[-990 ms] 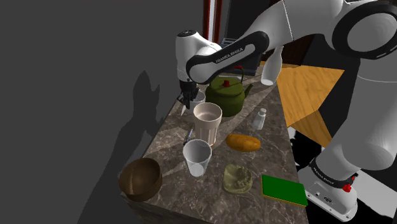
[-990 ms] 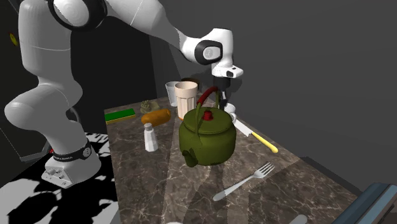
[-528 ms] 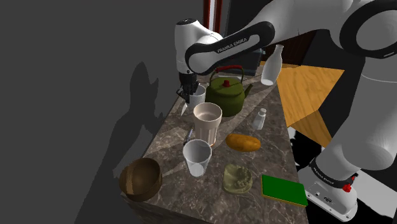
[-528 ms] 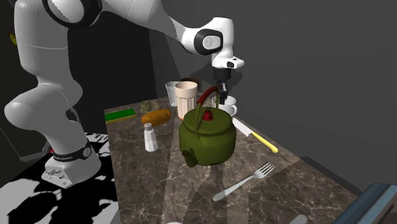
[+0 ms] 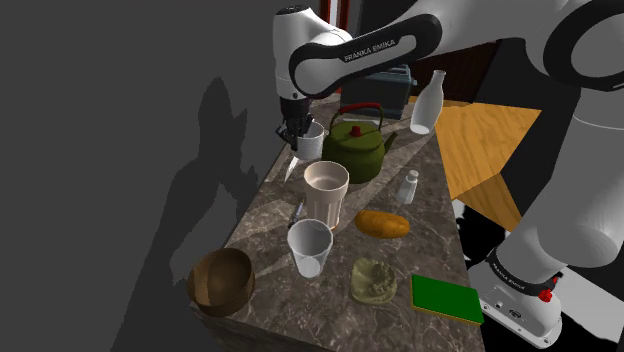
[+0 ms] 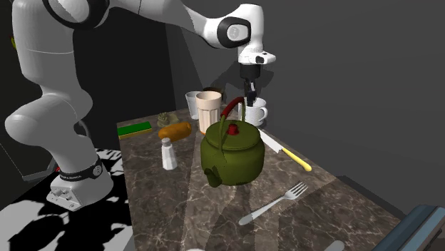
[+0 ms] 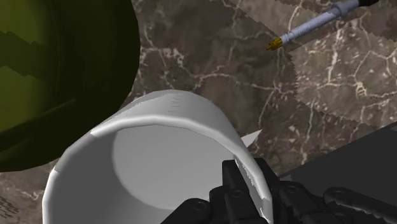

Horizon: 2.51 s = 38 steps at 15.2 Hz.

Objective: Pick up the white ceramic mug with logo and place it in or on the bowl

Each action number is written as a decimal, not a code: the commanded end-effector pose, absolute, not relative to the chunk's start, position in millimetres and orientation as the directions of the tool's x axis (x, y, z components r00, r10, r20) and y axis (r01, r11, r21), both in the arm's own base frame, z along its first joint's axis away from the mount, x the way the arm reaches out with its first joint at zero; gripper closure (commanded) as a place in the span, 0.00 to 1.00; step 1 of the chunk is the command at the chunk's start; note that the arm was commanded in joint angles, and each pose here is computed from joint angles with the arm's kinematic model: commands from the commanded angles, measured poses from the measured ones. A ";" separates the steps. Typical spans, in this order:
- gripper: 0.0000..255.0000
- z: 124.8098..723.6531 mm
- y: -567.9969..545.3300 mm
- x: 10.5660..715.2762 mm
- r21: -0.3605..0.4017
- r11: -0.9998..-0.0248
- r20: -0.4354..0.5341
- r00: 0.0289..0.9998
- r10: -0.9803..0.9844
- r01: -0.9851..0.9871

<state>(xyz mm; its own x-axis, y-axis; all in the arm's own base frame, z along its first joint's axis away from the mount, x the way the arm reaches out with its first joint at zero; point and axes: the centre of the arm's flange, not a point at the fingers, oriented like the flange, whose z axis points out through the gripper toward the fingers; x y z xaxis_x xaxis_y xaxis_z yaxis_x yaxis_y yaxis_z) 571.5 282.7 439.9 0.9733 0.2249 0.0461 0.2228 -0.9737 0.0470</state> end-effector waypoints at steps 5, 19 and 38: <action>1.00 472.1 283.9 571.0 0.047 -0.974 0.046 0.973 0.225 0.223; 1.00 508.3 363.7 524.4 0.047 -0.974 0.046 0.973 0.225 0.223; 1.00 514.2 580.2 397.9 0.047 -0.974 0.046 0.973 0.225 0.223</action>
<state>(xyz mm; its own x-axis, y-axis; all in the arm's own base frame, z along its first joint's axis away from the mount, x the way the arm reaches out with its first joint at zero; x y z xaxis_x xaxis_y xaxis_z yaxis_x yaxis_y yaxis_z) 402.0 567.9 512.5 0.9729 0.2267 0.0459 0.2246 -0.9733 0.0467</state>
